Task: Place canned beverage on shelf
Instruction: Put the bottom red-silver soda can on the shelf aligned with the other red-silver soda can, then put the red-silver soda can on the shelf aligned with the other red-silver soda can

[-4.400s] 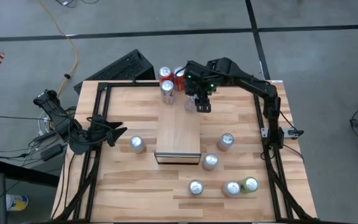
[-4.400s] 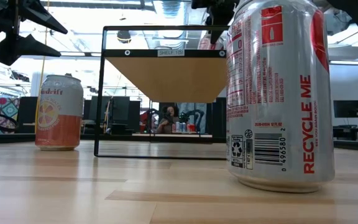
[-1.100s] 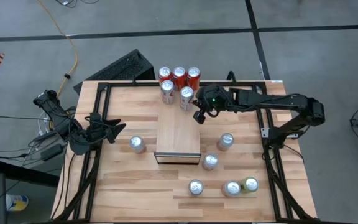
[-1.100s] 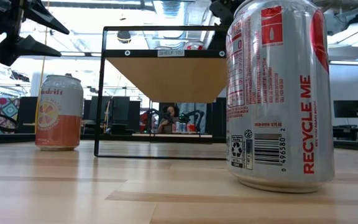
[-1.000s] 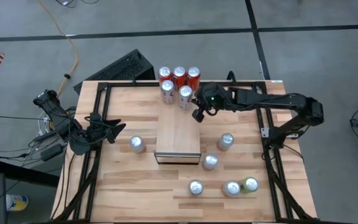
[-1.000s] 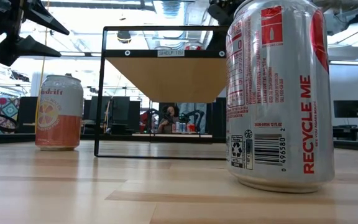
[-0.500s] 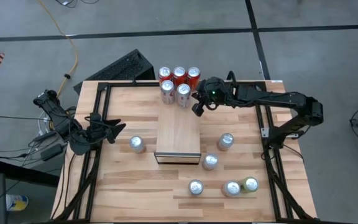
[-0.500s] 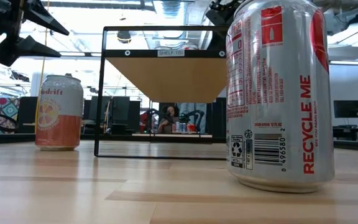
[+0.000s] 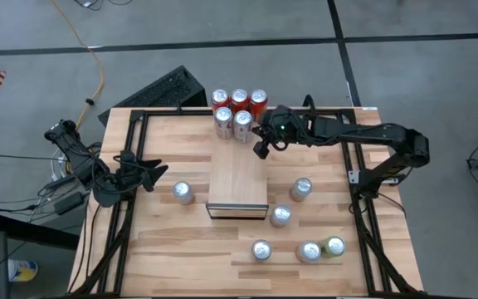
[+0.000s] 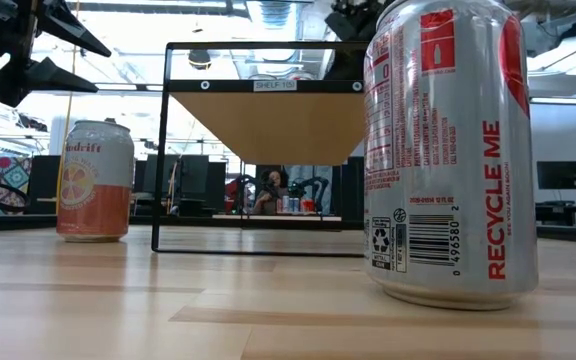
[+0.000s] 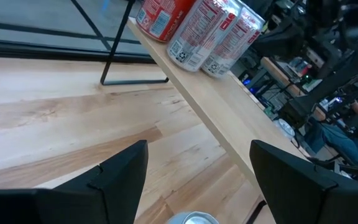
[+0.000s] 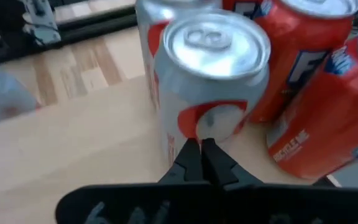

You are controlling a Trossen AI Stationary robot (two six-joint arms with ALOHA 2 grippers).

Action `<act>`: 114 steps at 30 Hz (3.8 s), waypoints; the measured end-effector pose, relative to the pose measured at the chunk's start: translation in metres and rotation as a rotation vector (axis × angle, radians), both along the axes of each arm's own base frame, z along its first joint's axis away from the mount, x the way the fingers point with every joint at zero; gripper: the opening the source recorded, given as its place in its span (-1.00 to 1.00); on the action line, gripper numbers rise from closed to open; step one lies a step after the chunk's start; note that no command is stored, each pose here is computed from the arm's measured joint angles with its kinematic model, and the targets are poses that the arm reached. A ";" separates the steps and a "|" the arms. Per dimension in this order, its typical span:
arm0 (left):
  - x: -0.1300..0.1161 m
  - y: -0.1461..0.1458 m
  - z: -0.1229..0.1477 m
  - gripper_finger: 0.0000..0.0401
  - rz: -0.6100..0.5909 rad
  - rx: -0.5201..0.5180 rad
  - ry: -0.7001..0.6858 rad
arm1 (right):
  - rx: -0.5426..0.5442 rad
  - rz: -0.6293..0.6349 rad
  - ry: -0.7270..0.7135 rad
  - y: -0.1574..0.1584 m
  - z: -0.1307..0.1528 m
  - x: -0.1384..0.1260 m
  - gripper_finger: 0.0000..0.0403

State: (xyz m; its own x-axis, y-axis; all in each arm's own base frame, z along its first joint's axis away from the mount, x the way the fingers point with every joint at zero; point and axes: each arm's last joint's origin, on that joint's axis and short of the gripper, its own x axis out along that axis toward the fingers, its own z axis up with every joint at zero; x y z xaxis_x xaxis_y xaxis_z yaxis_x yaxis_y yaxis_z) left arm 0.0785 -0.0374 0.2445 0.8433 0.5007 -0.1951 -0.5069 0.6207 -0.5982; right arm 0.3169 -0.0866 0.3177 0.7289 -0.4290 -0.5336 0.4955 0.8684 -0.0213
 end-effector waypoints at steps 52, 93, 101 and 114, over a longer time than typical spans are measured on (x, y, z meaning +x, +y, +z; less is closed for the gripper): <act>0.000 0.000 -0.001 0.35 0.003 -0.005 0.001 | -0.011 -0.006 -0.066 -0.013 -0.002 0.009 -1.00; 0.000 -0.002 -0.003 0.35 -0.097 0.018 0.087 | 0.425 0.719 0.115 0.220 0.013 -0.053 0.40; 0.001 -0.005 -0.005 0.35 -0.225 0.021 0.169 | 0.258 0.851 0.211 0.256 -0.009 -0.011 0.40; 0.001 -0.007 -0.007 0.35 -0.316 -0.006 0.214 | -0.046 1.113 0.316 0.285 -0.017 0.002 0.40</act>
